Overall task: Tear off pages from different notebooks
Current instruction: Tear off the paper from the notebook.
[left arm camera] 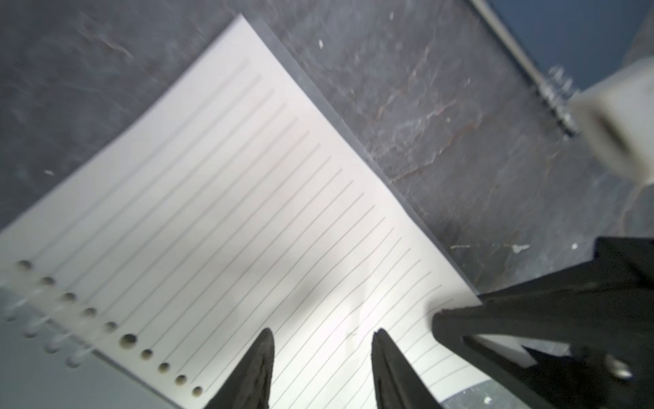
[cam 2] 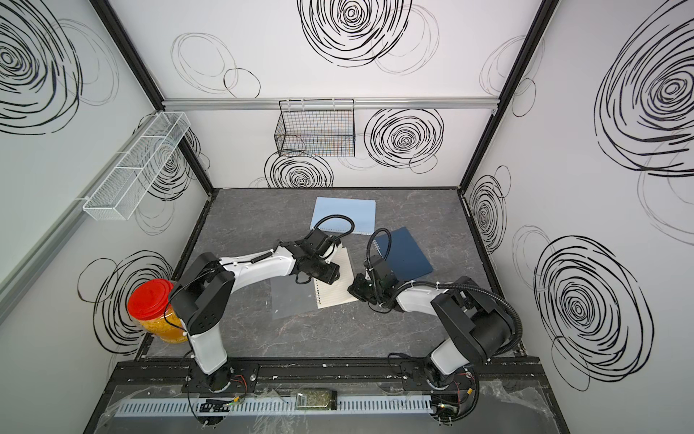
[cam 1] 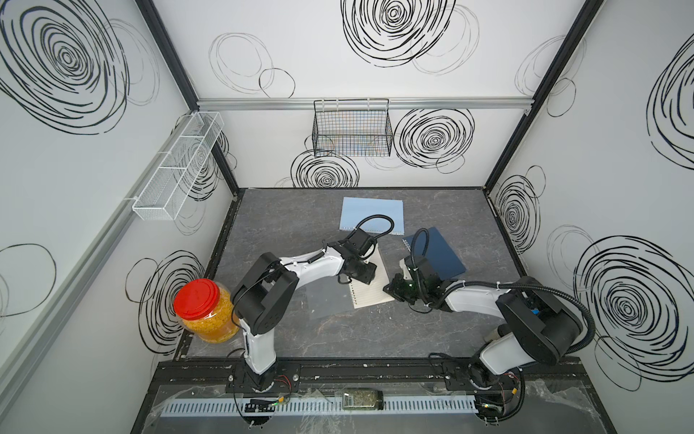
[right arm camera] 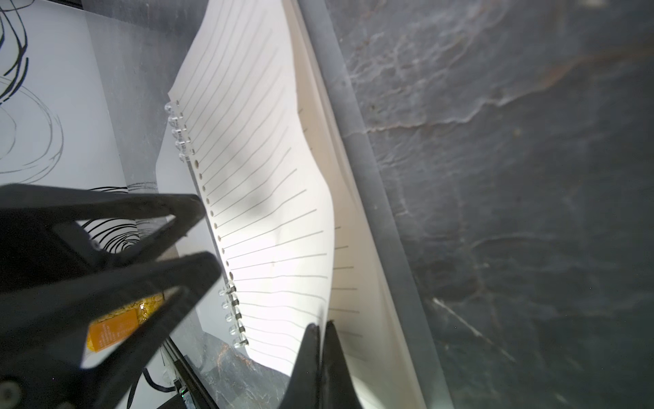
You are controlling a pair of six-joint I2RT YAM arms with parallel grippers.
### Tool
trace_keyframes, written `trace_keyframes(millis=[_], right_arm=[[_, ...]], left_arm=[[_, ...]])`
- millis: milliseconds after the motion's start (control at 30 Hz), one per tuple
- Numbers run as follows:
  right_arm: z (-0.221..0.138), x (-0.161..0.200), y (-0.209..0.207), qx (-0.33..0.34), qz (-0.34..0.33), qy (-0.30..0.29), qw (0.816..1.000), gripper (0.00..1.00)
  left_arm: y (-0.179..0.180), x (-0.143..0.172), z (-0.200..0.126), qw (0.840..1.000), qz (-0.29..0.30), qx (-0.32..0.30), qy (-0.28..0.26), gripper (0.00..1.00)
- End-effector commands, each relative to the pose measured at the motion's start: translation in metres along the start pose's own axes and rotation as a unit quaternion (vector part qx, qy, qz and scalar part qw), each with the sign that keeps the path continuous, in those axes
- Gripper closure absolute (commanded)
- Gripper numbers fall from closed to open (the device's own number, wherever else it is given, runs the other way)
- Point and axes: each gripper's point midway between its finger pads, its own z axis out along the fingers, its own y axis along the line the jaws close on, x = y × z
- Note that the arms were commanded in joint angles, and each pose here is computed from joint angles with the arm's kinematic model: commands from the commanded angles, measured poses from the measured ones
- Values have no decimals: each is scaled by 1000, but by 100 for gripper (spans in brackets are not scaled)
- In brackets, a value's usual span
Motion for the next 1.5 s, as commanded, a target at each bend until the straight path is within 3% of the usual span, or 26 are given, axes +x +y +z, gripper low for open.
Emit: trace_keyframes(millis=[0,433,833,1467], right_arm=[[5,2,6,-14,-11,4,1000,95],[7,-5,20,-40,-30,-1,999,57],[11,-18,30,-45,-48,-2,998,44],[31,-56,47,-56,-100,9,993,37]], left_arm=[[1,-23,-22,998,-21,10,-50,50],[93,9,-28,991,-105,-76,-35,50],[124,20,-18,987,-108,-116,-4,56],[127,14,6,989,-87,-121,24,75]])
